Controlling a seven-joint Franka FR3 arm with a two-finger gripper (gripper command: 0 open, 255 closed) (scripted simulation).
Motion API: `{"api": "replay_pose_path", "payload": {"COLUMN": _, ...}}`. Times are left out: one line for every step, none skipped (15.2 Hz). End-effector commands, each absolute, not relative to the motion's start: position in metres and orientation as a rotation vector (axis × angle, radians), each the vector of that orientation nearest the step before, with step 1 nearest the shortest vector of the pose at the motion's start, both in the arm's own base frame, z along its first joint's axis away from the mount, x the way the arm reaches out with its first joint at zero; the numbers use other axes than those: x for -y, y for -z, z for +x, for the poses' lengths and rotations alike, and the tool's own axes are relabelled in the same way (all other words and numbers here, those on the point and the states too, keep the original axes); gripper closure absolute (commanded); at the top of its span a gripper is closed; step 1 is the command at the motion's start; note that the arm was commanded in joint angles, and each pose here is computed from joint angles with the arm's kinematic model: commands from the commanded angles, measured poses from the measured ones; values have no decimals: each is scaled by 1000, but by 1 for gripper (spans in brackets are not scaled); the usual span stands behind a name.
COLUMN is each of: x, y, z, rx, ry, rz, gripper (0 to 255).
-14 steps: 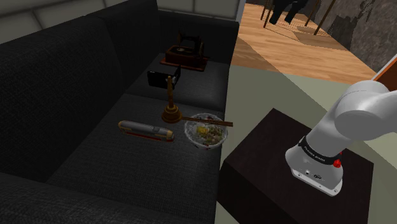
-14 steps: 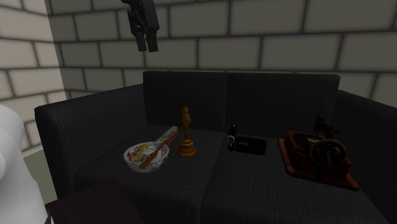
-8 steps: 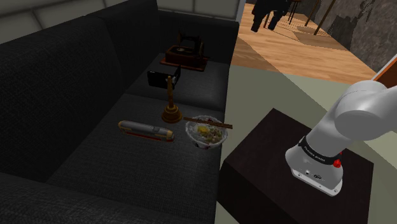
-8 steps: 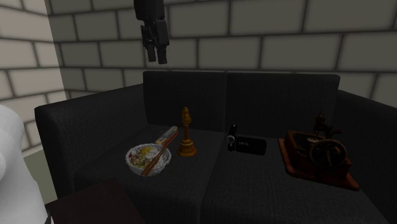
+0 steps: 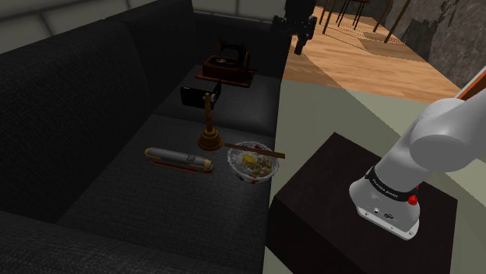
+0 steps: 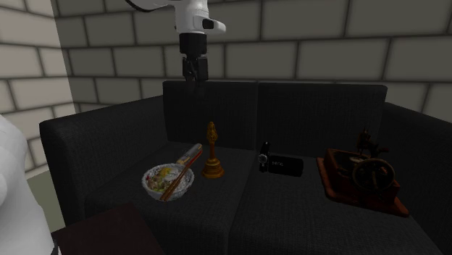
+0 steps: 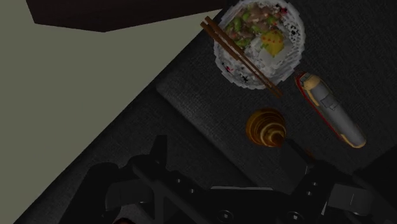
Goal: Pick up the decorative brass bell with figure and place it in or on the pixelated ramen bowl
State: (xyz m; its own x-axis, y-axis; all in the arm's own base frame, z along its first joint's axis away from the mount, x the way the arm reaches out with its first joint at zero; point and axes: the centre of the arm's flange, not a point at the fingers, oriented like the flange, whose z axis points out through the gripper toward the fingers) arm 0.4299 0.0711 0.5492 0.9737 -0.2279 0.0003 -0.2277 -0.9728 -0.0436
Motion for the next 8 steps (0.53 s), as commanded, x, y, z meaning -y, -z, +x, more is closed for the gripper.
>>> {"api": "replay_pose_path", "payload": {"x": -84, "y": -531, "z": 449, "rx": -377, "ry": -33, "rz": -3074, "gripper": 0}}
{"api": "replay_pose_path", "payload": {"x": -89, "y": -522, "z": 459, "rx": -388, "ry": -52, "rz": -3072, "gripper": 0}}
{"api": "replay_pose_path", "payload": {"x": -94, "y": -513, "z": 470, "rx": -398, "ry": -71, "rz": -3070, "gripper": 0}}
{"api": "replay_pose_path", "payload": {"x": -99, "y": -504, "z": 479, "rx": -408, "ry": -91, "rz": -3068, "gripper": 0}}
{"api": "replay_pose_path", "payload": {"x": -104, "y": -495, "z": 489, "rx": -418, "ry": -110, "rz": -3066, "gripper": 0}}
{"api": "replay_pose_path", "payload": {"x": -109, "y": -485, "z": 499, "rx": -428, "ry": -130, "rz": -3064, "gripper": 0}}
{"api": "replay_pose_path", "payload": {"x": -113, "y": -476, "z": 509, "rx": -438, "ry": -149, "rz": -3061, "gripper": 0}}
{"api": "replay_pose_path", "payload": {"x": -118, "y": -466, "z": 519, "rx": -448, "ry": -168, "rz": -3059, "gripper": 0}}
